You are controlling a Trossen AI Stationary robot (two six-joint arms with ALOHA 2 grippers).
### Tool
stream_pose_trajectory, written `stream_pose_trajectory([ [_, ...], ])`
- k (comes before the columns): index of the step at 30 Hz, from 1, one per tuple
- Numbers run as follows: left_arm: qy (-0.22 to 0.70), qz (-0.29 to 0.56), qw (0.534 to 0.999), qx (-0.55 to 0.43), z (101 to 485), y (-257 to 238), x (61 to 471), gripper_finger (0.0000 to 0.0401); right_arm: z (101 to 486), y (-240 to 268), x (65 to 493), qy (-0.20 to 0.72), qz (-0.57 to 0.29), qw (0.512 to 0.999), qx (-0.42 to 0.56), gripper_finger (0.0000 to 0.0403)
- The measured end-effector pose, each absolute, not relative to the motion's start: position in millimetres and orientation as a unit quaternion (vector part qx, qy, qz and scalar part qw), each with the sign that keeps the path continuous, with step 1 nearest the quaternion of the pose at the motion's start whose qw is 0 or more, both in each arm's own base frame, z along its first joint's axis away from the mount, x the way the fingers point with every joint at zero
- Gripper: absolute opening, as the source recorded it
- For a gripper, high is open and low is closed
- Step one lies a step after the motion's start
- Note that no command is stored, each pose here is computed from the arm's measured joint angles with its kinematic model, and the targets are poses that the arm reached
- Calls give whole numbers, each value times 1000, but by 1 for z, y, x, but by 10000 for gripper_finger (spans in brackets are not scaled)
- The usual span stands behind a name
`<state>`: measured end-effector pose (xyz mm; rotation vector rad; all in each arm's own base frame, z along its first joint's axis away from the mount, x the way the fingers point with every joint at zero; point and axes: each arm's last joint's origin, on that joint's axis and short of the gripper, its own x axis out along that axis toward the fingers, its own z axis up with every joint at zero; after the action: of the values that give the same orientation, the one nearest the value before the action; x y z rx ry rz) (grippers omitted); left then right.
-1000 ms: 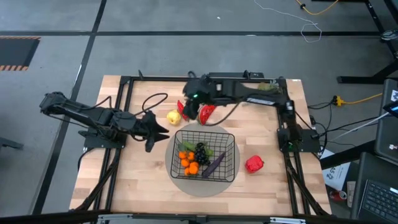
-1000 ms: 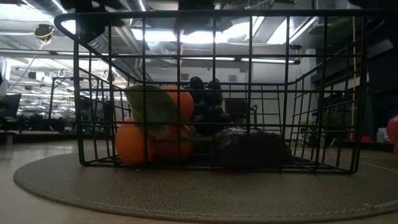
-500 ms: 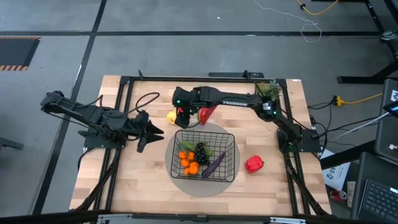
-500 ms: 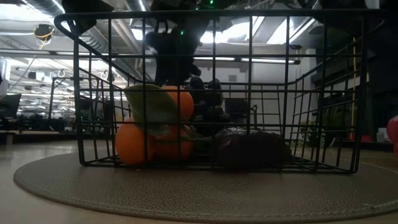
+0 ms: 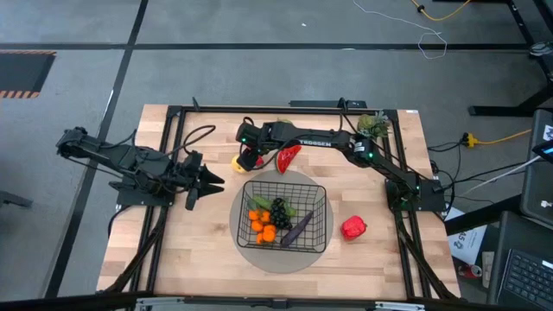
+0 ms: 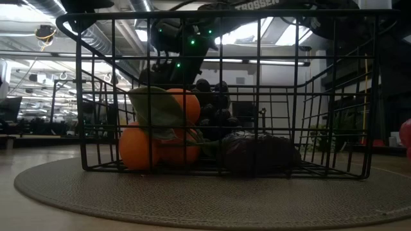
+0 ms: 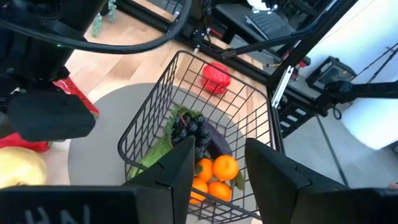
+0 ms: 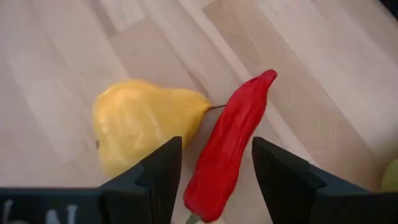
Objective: Build produce basket
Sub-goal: Put the red chili pepper into the black wire basket
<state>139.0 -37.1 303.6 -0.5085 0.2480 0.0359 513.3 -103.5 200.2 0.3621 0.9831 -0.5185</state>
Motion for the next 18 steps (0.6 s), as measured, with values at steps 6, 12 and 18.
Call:
stream_pose_trajectory([
  [6,133,20,962,-238,301,-37,138,137,178,-104,517,476,-259,818,193,196],
  [12,131,19,962,-238,302,-37,138,137,160,-105,520,481,-279,809,191,196],
  [18,131,19,960,-245,302,-37,138,137,141,-107,520,496,-303,795,174,196],
])
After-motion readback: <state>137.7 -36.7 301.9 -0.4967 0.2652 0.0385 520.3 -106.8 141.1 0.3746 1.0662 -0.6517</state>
